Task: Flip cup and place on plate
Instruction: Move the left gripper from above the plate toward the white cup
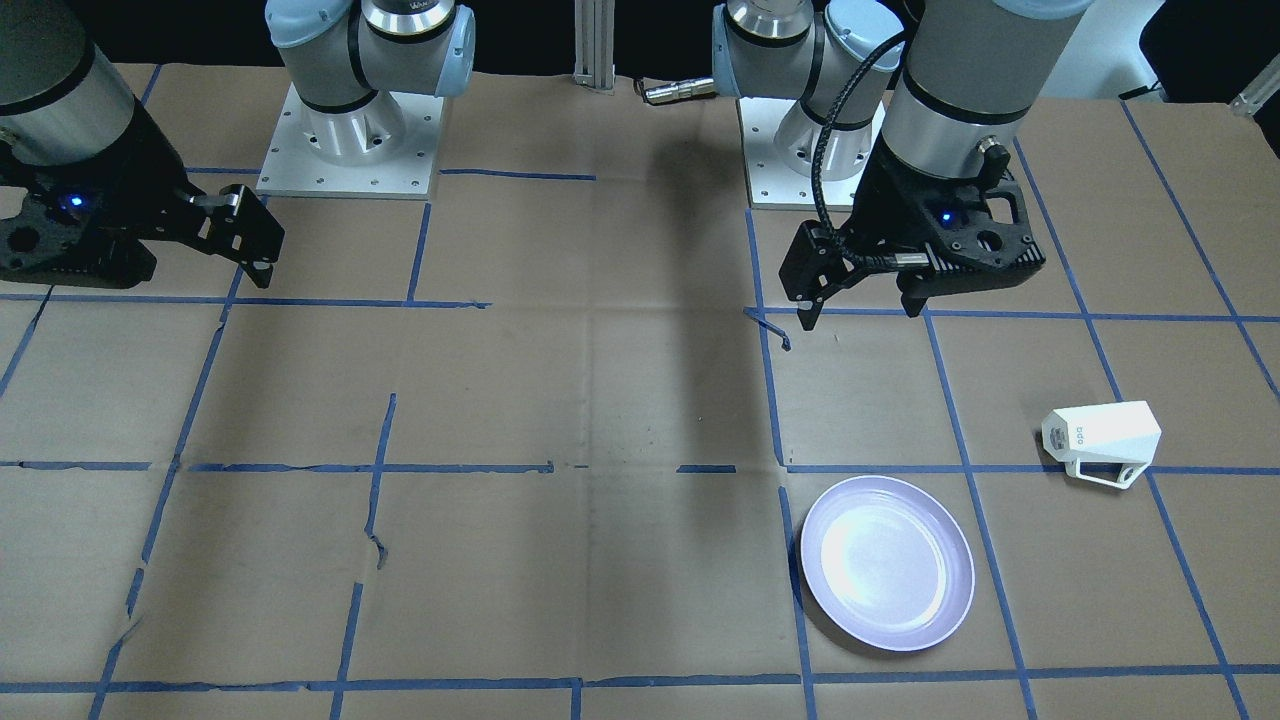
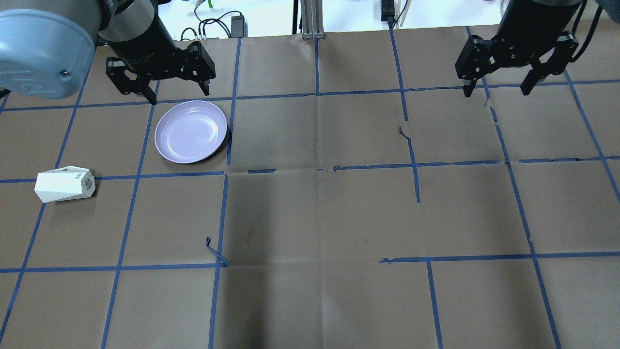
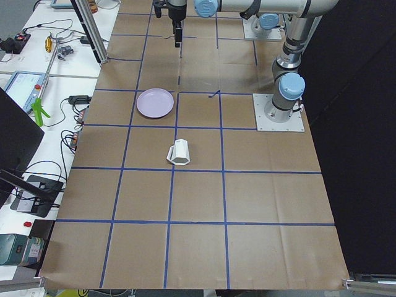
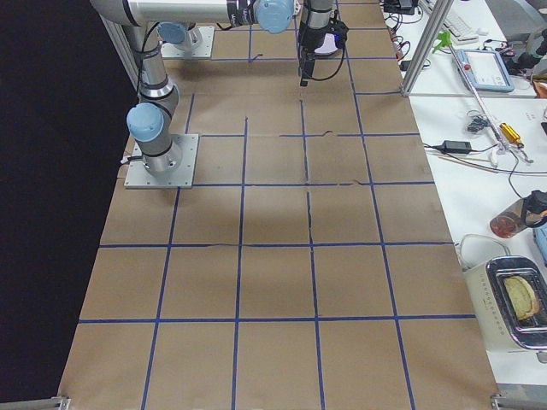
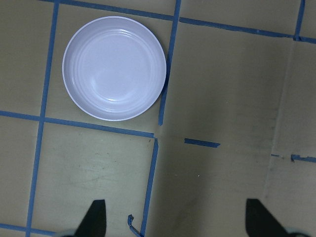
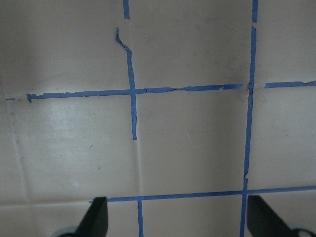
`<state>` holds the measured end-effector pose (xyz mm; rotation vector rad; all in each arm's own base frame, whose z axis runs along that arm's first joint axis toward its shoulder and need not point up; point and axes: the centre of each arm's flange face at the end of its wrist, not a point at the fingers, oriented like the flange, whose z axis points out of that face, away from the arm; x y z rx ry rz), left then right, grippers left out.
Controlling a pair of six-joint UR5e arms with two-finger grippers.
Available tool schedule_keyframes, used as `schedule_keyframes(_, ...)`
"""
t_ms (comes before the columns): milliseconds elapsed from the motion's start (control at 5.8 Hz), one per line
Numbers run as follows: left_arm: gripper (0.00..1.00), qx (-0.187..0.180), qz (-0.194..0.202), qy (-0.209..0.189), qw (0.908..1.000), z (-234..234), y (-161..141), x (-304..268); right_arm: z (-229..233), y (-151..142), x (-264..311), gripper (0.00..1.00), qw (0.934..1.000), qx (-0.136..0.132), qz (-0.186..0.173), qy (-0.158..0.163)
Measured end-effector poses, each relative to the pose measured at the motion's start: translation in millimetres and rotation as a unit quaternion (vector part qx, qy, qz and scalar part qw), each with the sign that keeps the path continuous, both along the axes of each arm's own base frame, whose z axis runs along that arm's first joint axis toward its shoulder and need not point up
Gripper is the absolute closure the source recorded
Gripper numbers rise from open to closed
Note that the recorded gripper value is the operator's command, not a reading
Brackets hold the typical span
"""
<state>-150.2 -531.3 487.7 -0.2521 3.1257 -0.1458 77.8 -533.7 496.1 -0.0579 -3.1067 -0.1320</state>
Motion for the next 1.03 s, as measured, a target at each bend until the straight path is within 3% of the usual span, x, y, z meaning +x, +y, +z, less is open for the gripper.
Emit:
schedule_keyframes(517,0.01,0.0,0.0,-0.002,1.0,0,1,-1,0,0,0,0.0,1.0,0.0,0.0,0.0)
schedule_keyframes(1034,0.01,0.053,0.007,-0.007,0.9985,-13,17,8,0,0,0,0.0,1.0,0.0,0.0,0.0)
